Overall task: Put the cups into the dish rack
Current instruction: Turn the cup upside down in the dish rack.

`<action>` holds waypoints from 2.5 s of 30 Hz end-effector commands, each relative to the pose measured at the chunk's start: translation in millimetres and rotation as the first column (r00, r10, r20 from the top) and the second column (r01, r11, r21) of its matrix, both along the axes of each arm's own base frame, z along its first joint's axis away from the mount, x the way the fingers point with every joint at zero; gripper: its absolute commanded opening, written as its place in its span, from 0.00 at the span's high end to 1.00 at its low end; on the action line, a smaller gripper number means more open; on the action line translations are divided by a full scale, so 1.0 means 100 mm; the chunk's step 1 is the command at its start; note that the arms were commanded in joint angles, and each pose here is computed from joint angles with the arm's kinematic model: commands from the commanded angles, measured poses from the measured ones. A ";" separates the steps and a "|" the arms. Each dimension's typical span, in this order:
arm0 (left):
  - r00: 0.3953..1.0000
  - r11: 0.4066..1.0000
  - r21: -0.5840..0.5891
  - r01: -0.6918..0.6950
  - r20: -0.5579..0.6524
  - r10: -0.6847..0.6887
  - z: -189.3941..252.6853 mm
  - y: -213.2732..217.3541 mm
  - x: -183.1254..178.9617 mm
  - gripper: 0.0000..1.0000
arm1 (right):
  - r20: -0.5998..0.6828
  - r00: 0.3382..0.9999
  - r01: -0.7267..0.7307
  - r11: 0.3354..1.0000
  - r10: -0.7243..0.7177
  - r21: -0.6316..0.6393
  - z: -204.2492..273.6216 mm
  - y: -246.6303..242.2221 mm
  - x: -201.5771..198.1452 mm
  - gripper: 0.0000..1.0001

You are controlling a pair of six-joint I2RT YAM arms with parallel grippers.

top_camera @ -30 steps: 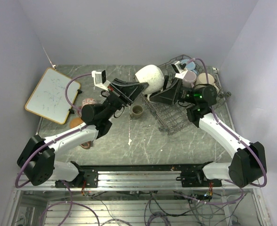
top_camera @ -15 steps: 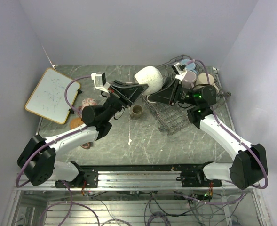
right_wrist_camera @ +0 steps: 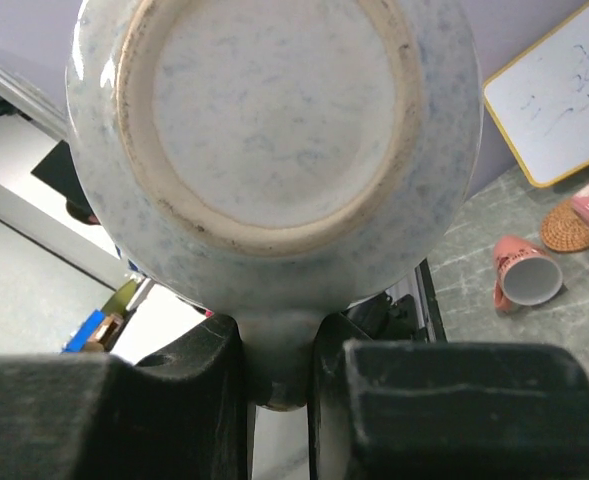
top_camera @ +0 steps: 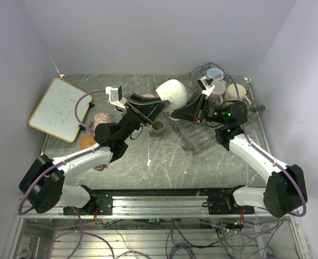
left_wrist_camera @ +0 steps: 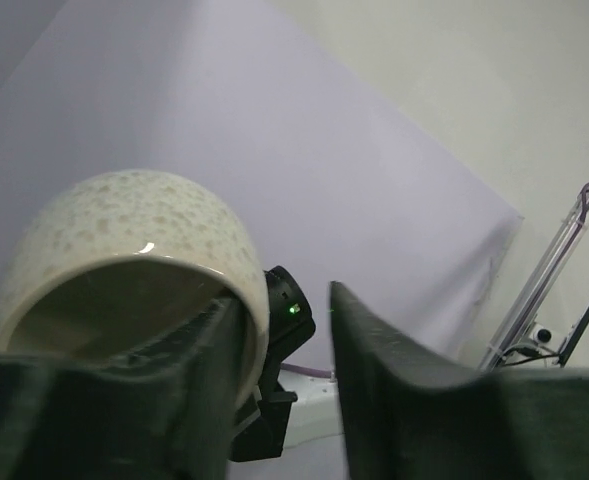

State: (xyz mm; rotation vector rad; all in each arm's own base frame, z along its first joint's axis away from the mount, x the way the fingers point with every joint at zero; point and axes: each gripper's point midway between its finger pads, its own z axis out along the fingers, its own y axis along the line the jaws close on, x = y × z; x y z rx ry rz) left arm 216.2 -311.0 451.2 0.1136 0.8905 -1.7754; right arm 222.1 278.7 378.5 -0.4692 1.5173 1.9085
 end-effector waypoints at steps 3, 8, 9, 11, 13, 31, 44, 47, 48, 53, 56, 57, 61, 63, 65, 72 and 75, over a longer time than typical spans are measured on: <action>0.997 0.997 -0.076 -0.030 0.070 0.036 0.18 0.20 -0.17 0.30 | 0.039 0.996 0.074 0.995 -0.077 0.067 0.12 -0.14 0.08 1.00; 0.996 0.997 0.019 -0.080 -0.033 0.080 -0.10 0.16 -0.02 0.00 | 0.085 0.989 0.114 0.991 -0.120 0.072 0.13 -0.25 0.11 1.00; 0.993 0.994 0.043 -0.098 -0.060 0.101 -0.18 0.17 0.01 0.00 | 0.093 0.987 0.128 0.989 -0.134 0.073 0.13 -0.28 0.12 1.00; 0.986 0.987 0.095 -0.126 -0.097 0.136 -0.36 0.20 0.04 0.00 | 0.106 0.981 0.158 0.985 -0.165 0.072 0.11 -0.36 0.18 1.00; 0.977 0.977 0.153 -0.151 -0.126 0.171 -0.57 0.25 0.05 0.01 | 0.121 0.974 0.183 0.981 -0.191 0.068 0.09 -0.43 0.23 1.00; 0.783 0.523 0.774 -0.356 -0.058 0.619 -1.34 1.20 0.04 0.05 | 0.507 0.770 0.534 0.827 -0.388 -0.178 -0.46 -0.82 1.14 1.00; 0.700 0.034 0.931 -0.363 0.248 0.669 -1.51 1.61 0.26 0.05 | 0.737 0.585 0.734 0.608 -0.340 -0.302 -0.91 -1.07 2.07 1.00; 0.691 0.019 0.929 -0.370 0.262 0.674 -1.68 1.62 0.30 0.05 | 0.747 0.583 0.746 0.573 -0.318 -0.338 -1.07 -1.10 2.26 1.00; 0.691 0.005 0.933 -0.361 0.264 0.673 -1.74 1.64 0.31 0.05 | 0.748 0.589 0.744 0.567 -0.308 -0.352 -1.11 -1.10 2.32 1.00; 0.665 -0.052 0.946 -0.320 0.263 0.699 -1.94 1.83 0.37 0.05 | 0.718 0.640 0.721 0.537 -0.273 -0.438 -1.46 -1.10 2.56 1.00; 0.662 -0.060 0.947 -0.316 0.265 0.701 -1.96 1.86 0.38 0.05 | 0.689 0.679 0.696 0.522 -0.255 -0.492 -1.69 -1.10 2.70 1.00; 0.659 -0.062 0.948 -0.313 0.264 0.704 -1.95 1.88 0.39 0.05 | 0.677 0.691 0.687 0.519 -0.251 -0.509 -1.75 -1.10 2.74 1.00; 0.644 -0.067 0.950 -0.304 0.257 0.720 -1.97 1.95 0.42 0.05 | 0.656 0.717 0.666 0.509 -0.236 -0.546 -1.95 -1.06 2.87 1.00; 0.644 -0.063 0.950 -0.305 0.255 0.721 -1.97 1.96 0.43 0.05 | 0.649 0.728 0.655 0.503 -0.221 -0.563 -2.04 -1.02 2.94 1.00; 0.643 -0.063 0.950 -0.305 0.254 0.722 -1.97 1.97 0.44 0.05 | 0.632 0.748 0.633 0.503 -0.202 -0.589 -2.15 -0.97 2.99 1.00; 0.638 -0.084 0.954 -0.288 0.256 0.726 -2.02 1.99 0.47 0.05 | 0.575 0.804 0.565 0.496 -0.150 -0.660 -2.57 -0.76 3.12 1.00; 0.638 -0.086 0.954 -0.287 0.257 0.726 -2.03 1.99 0.48 0.05 | 0.562 0.815 0.549 0.500 -0.141 -0.670 -2.64 -0.68 3.15 1.00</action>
